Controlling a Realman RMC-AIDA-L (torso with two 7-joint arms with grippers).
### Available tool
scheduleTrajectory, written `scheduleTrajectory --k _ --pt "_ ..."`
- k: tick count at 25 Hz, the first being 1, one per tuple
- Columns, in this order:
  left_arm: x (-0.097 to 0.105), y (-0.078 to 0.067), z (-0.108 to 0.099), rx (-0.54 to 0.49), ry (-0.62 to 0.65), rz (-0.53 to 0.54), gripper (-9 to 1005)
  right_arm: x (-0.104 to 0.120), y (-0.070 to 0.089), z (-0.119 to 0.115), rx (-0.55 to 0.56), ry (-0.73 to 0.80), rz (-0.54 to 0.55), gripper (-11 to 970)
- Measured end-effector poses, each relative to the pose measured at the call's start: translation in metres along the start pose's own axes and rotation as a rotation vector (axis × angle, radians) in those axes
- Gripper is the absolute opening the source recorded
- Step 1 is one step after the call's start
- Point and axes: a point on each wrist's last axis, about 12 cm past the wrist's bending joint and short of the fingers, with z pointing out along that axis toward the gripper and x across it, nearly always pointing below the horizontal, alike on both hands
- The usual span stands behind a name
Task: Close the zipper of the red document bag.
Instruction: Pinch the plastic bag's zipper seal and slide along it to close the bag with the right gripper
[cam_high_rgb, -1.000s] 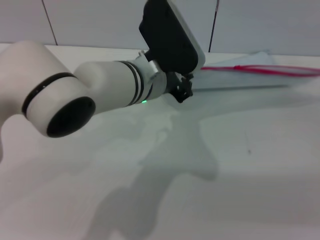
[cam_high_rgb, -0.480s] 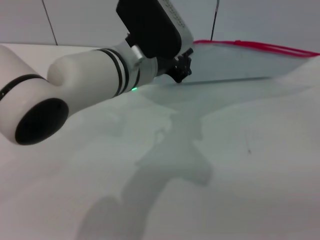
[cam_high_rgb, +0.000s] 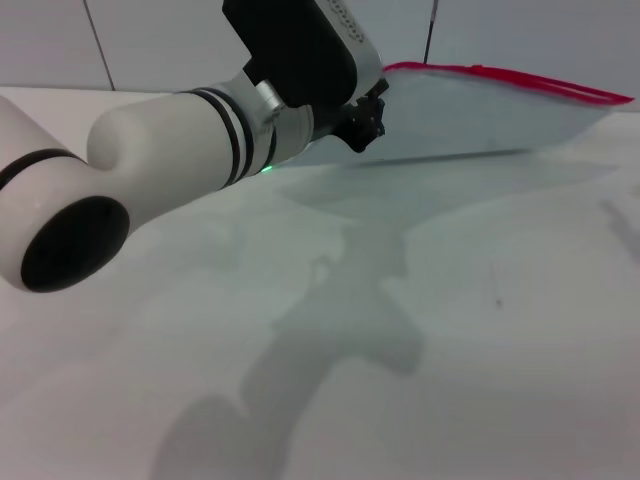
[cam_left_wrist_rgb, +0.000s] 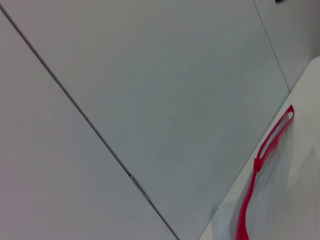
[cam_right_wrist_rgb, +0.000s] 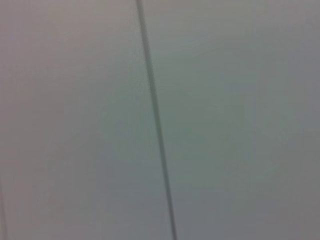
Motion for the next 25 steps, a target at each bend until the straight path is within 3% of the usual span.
scheduleTrajectory --k 10,16,25 --pt "-0.004 -0.001 -0.001 0.0 -0.014 0.004 53 -0.018 0.008 0.012 -0.191 0.085 -0.048 512" --pt "-0.007 -0.003 0.0 0.007 -0.023 0.013 52 -0.016 0.02 0.033 -0.292 0.231 -0.16 512" --pt "-0.013 -0.003 -0.003 0.005 -0.044 0.025 53 -0.015 0.027 0.047 -0.329 0.28 -0.24 512"
